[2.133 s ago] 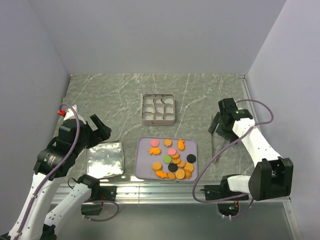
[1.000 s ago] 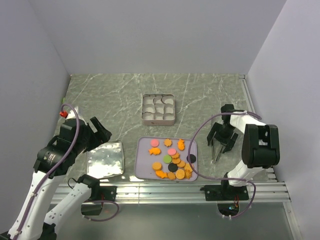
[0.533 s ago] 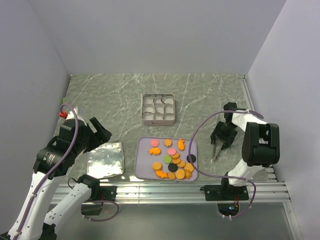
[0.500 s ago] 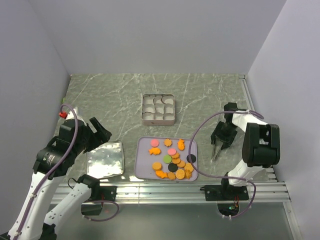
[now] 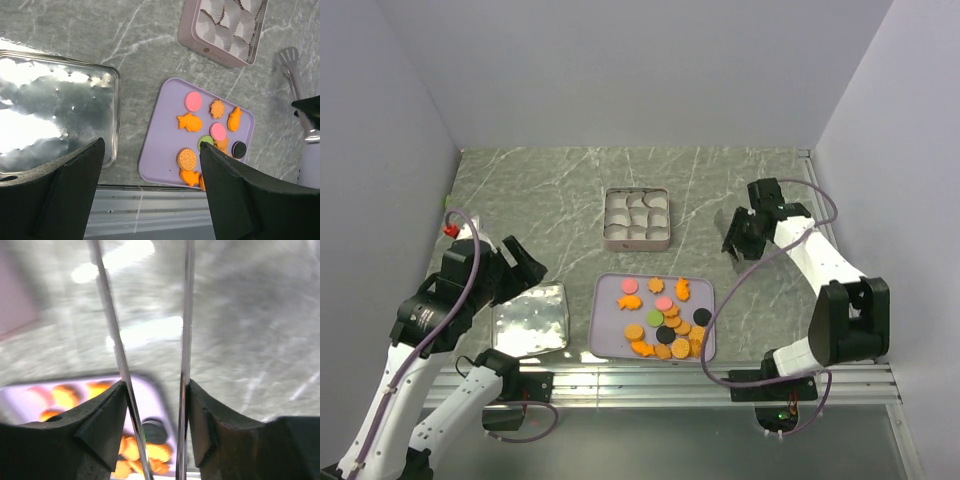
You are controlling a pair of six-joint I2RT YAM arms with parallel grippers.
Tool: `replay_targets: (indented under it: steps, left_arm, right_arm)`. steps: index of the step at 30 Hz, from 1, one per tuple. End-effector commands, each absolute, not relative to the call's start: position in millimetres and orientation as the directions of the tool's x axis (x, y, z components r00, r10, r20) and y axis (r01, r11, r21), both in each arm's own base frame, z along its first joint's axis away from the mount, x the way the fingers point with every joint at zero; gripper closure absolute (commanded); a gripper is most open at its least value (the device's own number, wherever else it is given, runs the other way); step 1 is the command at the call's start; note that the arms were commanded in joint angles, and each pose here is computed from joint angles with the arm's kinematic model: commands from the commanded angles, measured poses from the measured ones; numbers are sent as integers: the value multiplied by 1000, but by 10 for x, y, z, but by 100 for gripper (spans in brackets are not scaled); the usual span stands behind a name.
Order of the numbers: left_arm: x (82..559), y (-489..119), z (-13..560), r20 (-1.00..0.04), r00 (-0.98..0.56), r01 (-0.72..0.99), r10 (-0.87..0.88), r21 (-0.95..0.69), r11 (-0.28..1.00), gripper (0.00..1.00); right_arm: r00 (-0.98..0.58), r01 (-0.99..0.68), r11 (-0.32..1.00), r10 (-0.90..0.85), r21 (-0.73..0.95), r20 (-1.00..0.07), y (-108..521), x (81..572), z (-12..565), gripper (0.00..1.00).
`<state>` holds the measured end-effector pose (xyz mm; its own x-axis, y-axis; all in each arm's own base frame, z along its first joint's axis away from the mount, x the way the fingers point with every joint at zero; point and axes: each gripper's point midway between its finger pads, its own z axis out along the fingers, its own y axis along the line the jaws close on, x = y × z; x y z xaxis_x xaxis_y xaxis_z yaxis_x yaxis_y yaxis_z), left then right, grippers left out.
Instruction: Pack the cookies
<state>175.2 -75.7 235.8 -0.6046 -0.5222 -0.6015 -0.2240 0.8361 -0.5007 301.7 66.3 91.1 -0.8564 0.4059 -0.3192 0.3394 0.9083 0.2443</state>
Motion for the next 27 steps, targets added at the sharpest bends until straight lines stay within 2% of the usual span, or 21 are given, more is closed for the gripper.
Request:
replay_targets:
  steps: [1, 17, 27]
  left_arm:
    - [1840, -864, 2415, -610, -609, -170, -507, -524, 834, 18]
    - [1902, -1023, 2317, -593, -652, -110, -473, -543, 833, 18]
    - [1931, -1069, 2223, -583, -656, -104, -479, -559, 823, 18]
  right_arm:
    - [-838, 321, 907, 407, 274, -364, 794, 2985, 1266, 47]
    - [-834, 280, 885, 417, 373, -362, 989, 2526, 1537, 51]
    - [-902, 157, 933, 269, 324, -339, 1221, 2072, 1845, 49]
